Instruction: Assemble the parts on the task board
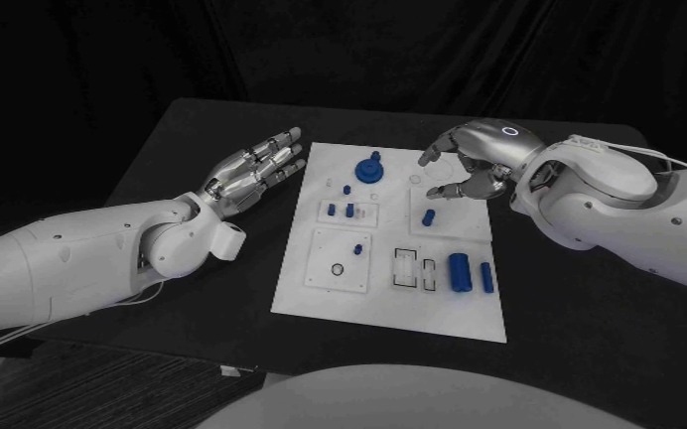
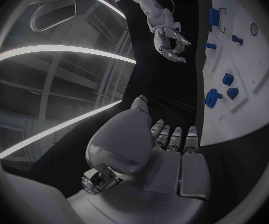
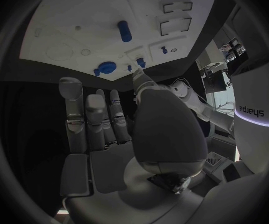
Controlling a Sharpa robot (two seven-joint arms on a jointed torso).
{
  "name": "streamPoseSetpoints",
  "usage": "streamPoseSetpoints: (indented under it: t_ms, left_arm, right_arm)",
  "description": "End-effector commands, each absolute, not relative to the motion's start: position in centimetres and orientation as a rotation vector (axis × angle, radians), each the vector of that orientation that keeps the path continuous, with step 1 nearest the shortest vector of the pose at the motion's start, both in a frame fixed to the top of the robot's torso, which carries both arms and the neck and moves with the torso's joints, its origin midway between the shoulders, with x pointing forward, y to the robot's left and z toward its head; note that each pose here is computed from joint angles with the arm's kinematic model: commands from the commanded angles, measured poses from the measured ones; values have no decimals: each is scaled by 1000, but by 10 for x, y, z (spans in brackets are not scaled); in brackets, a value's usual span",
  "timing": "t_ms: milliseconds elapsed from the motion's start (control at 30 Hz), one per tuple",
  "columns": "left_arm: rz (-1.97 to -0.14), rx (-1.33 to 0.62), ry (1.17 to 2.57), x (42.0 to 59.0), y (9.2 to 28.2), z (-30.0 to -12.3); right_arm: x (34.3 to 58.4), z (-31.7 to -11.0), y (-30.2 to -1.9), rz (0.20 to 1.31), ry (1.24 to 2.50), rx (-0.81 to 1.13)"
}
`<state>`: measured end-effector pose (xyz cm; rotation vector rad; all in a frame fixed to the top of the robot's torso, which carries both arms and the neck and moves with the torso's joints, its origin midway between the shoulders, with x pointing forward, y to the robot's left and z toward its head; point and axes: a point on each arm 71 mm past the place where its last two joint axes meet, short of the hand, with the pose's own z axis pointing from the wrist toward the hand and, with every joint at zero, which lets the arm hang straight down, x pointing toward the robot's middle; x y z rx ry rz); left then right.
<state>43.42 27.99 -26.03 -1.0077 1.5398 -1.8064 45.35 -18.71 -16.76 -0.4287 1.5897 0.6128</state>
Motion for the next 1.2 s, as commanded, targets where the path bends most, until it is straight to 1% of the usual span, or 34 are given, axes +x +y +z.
streamPoseSetpoints:
  t_ms: [33, 267, 567, 1200]
  left_arm:
    - [-1826, -1002, 1527, 434, 278, -260]
    - [-1826, -1002, 1528, 434, 279, -260]
    - [-1826, -1002, 1528, 434, 279, -260]
    - [-1828, -1004, 1531, 434, 278, -261]
  right_arm:
    - [454, -177, -194, 543, 1643, -431]
    - [452, -193, -195, 520, 1710, -453]
    - [449, -208, -190, 536, 1765, -490]
    - [443, -226, -179, 582, 1815, -536]
